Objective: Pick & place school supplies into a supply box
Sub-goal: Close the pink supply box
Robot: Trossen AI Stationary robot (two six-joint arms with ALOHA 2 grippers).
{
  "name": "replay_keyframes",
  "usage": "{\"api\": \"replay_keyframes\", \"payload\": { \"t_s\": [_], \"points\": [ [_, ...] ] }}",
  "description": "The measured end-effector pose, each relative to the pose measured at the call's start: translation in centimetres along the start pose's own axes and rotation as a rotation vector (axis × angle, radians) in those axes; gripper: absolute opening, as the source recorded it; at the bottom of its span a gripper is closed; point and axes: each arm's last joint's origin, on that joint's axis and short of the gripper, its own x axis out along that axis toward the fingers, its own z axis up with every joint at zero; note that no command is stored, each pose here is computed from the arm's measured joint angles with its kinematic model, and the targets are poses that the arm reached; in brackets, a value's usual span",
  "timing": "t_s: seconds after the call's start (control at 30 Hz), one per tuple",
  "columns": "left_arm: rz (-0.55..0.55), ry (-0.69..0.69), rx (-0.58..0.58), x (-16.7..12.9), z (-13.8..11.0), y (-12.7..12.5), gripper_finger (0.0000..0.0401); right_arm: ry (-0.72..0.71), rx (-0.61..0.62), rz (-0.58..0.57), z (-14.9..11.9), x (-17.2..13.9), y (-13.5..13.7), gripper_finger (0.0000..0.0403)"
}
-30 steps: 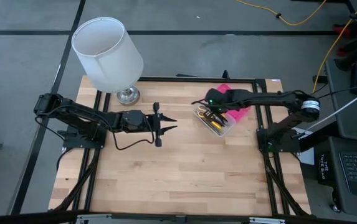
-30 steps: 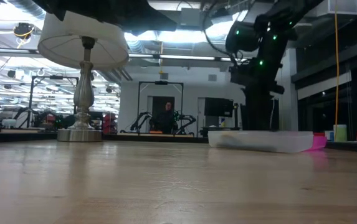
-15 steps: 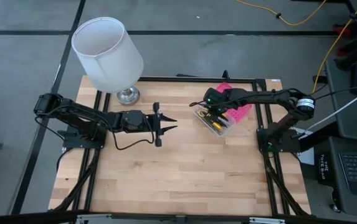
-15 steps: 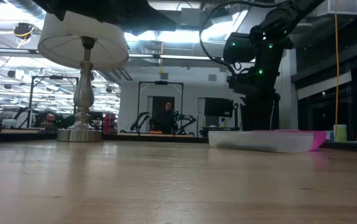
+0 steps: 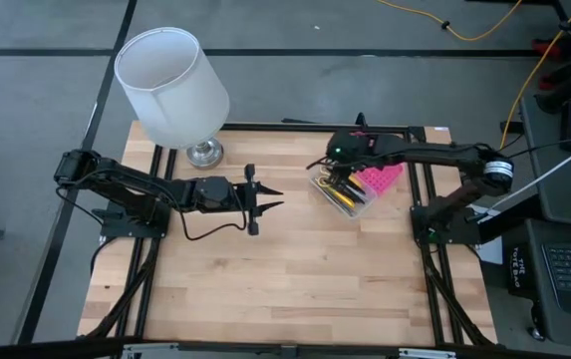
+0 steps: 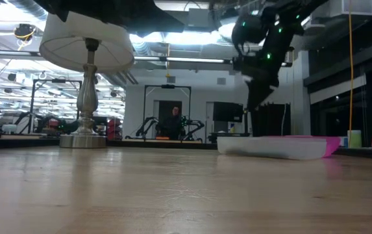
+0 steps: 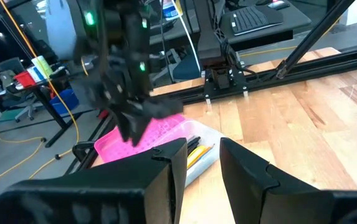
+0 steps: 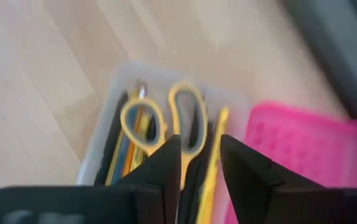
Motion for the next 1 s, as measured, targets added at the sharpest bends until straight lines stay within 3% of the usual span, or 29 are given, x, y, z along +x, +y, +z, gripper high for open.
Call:
{"api": "replay_keyframes", "payload": {
  "t_s": [0.23,0.43,0.63,0.9,1.0],
  "points": [
    [0.0,0.0,0.0,0.0,0.0,0.0,0.0088,-0.181,-0.029,0.013,-0.6,-4.5,-1.3,0.0117],
    [0.0,0.0,0.0,0.0,0.0,0.0,0.0088,-0.351,0.017,0.012,-4.5,-5.5,-2.1,0.0117],
    [0.0,0.0,0.0,0.0,0.0,0.0,0.0088,-0.424,0.119,0.022,-8.6,-5.5,-2.6,0.0117],
    [0.002,0.0,-0.001,0.0,0.0,0.1,0.0088,-0.406,0.331,-0.22,-11.5,-6.4,-3.9,0.0117],
    [0.002,0.0,-0.004,0.0,0.0,0.1,0.0088,-0.377,0.412,-0.259,-12.1,-6.5,-4.3,0.0117]
  ]
}}
